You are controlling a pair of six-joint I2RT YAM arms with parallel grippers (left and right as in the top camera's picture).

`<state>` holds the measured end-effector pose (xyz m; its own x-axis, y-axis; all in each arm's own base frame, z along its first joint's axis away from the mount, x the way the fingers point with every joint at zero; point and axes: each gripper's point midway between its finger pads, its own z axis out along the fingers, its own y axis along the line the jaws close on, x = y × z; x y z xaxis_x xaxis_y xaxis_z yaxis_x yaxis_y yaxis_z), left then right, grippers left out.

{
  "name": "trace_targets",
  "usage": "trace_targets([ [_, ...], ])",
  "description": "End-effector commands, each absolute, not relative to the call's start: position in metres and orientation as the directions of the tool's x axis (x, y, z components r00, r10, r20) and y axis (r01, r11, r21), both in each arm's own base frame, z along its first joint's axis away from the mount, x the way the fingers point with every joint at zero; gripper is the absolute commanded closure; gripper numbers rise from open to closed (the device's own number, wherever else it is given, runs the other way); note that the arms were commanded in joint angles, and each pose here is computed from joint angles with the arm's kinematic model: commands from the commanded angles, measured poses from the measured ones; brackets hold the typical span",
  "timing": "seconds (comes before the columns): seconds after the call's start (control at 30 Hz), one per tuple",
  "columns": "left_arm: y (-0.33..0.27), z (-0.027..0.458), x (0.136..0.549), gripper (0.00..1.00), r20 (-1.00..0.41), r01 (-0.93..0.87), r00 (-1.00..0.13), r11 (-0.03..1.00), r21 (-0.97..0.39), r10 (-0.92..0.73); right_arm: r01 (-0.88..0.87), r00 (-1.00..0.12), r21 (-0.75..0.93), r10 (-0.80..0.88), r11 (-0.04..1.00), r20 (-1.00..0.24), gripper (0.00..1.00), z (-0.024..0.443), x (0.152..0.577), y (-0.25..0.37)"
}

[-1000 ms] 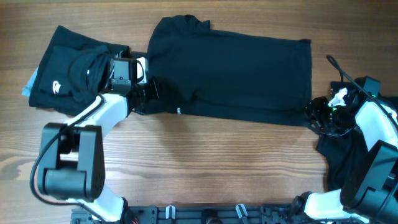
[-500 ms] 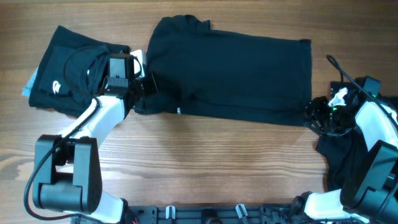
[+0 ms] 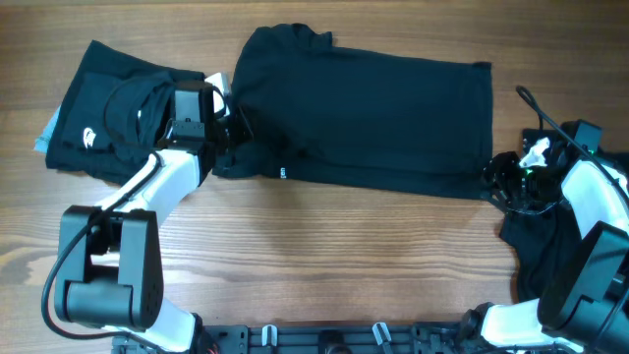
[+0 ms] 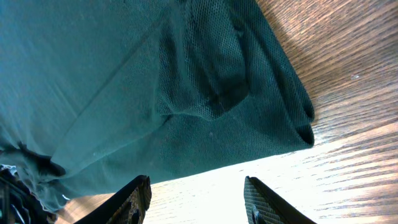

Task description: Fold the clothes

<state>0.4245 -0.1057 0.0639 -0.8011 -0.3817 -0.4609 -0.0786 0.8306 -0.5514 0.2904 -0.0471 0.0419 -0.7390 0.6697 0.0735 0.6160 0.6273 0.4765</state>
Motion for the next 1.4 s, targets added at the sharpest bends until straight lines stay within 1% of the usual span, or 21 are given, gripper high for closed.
trace_targets([
  [0.0, -0.126, 0.07, 0.403, 0.8, -0.378, -0.049, -0.861, 0.796, -0.603, -0.34, 0.6, -0.752, 0.476, 0.656, 0.643, 0.061, 0.47, 0.042, 0.294, -0.048],
  [0.07, -0.146, 0.062, 0.383, 0.77, -0.317, -0.04, -0.904, 0.793, -0.608, -0.288, 0.598, -0.752, 0.477, 0.656, 0.644, 0.059, 0.47, 0.042, 0.295, -0.048],
  [0.1, -0.161, 0.05, 0.368, 0.74, -0.304, -0.016, -0.927, 0.834, -0.551, -0.219, 0.598, -0.753, 0.477, 0.656, 0.644, 0.058, 0.47, 0.042, 0.295, -0.048],
  [0.17, -0.166, 0.042, 0.361, 0.69, -0.304, -0.014, -0.933, 0.863, -0.505, -0.193, 0.598, -0.753, 0.477, 0.656, 0.644, 0.058, 0.47, 0.042, 0.295, -0.048],
  [0.23, -0.177, 0.035, 0.353, 0.67, -0.272, -0.023, -0.944, 0.863, -0.505, -0.185, 0.598, -0.753, 0.477, 0.655, 0.644, 0.058, 0.47, 0.042, 0.295, -0.048],
  [0.27, -0.181, 0.03, 0.35, 0.58, -0.259, -0.031, -0.948, 0.866, -0.498, -0.183, 0.598, -0.753, 0.477, 0.655, 0.644, 0.059, 0.46, 0.042, 0.295, -0.048],
  [0.3, -0.179, 0.023, 0.35, 0.45, -0.249, -0.068, -0.946, 0.879, -0.473, -0.207, 0.598, -0.753, 0.477, 0.656, 0.644, 0.059, 0.46, 0.042, 0.295, -0.048],
  [0.33, -0.176, 0.017, 0.351, 0.42, -0.243, -0.107, -0.94, 0.886, -0.451, -0.237, 0.598, -0.753, 0.477, 0.656, 0.644, 0.059, 0.47, 0.042, 0.295, -0.048],
  [0.4, -0.177, 0.01, 0.355, 0.43, -0.249, -0.113, -0.937, 0.886, -0.45, -0.245, 0.598, -0.753, 0.477, 0.655, 0.644, 0.059, 0.47, 0.042, 0.295, -0.048],
  [0.57, -0.17, 0.009, 0.376, 0.42, -0.328, -0.132, -0.899, 0.895, -0.427, -0.289, 0.598, -0.753, 0.477, 0.655, 0.644, 0.059, 0.46, 0.042, 0.295, -0.048],
  [0.63, -0.172, 0.014, 0.385, 0.44, -0.362, -0.118, -0.884, 0.891, -0.438, -0.295, 0.598, -0.753, 0.477, 0.655, 0.644, 0.059, 0.46, 0.042, 0.295, -0.048],
  [0.7, -0.172, 0.018, 0.39, 0.49, -0.386, -0.112, -0.872, 0.89, -0.442, -0.302, 0.598, -0.753, 0.477, 0.655, 0.644, 0.059, 0.46, 0.042, 0.295, -0.048],
  [0.77, -0.169, 0.017, 0.392, 0.5, -0.395, -0.117, -0.867, 0.894, -0.432, -0.305, 0.598, -0.753, 0.477, 0.655, 0.644, 0.059, 0.46, 0.042, 0.295, -0.048],
  [0.83, -0.169, 0.012, 0.392, 0.55, -0.389, -0.122, -0.87, 0.896, -0.428, -0.304, 0.598, -0.753, 0.477, 0.655, 0.644, 0.059, 0.46, 0.042, 0.295, -0.048],
  [0.9, -0.17, 0.006, 0.389, 0.71, -0.368, -0.145, -0.873, 0.891, -0.43, -0.319, 0.598, -0.753, 0.477, 0.655, 0.644, 0.059, 0.46, 0.042, 0.295, -0.048],
  [0.97, -0.173, 0.006, 0.391, 0.92, -0.371, -0.137, -0.872, 0.888, -0.439, -0.319, 0.598, -0.753, 0.477, 0.655, 0.644, 0.059, 0.46, 0.042, 0.295, -0.048],
  [1.0, -0.178, 0.012, 0.394, 0.96, -0.38, -0.117, -0.869, 0.876, -0.467, -0.318, 0.598, -0.753, 0.477, 0.655, 0.644, 0.06, 0.46, 0.042, 0.295, -0.048],
  [1.07, -0.184, 0.027, 0.402, 0.96, -0.406, -0.084, -0.854, 0.857, -0.509, -0.325, 0.598, -0.753, 0.477, 0.655, 0.644, 0.06, 0.46, 0.042, 0.295, -0.048],
  [1.27, -0.193, 0.071, 0.428, 0.96, -0.489, -0.022, -0.801, 0.834, -0.551, -0.344, 0.597, -0.753, 0.478, 0.655, 0.645, 0.057, 0.46, 0.042, 0.295, -0.048],
  [1.3, -0.196, 0.074, 0.43, 0.95, -0.499, -0.01, -0.796, 0.831, -0.556, -0.343, 0.597, -0.753, 0.478, 0.655, 0.645, 0.057, 0.46, 0.042, 0.295, -0.048],
  [1.37, -0.203, 0.074, 0.43, 0.88, -0.507, 0.007, -0.794, 0.829, -0.559, -0.335, 0.597, -0.753, 0.477, 0.655, 0.644, 0.058, 0.46, 0.042, 0.295, -0.048],
])
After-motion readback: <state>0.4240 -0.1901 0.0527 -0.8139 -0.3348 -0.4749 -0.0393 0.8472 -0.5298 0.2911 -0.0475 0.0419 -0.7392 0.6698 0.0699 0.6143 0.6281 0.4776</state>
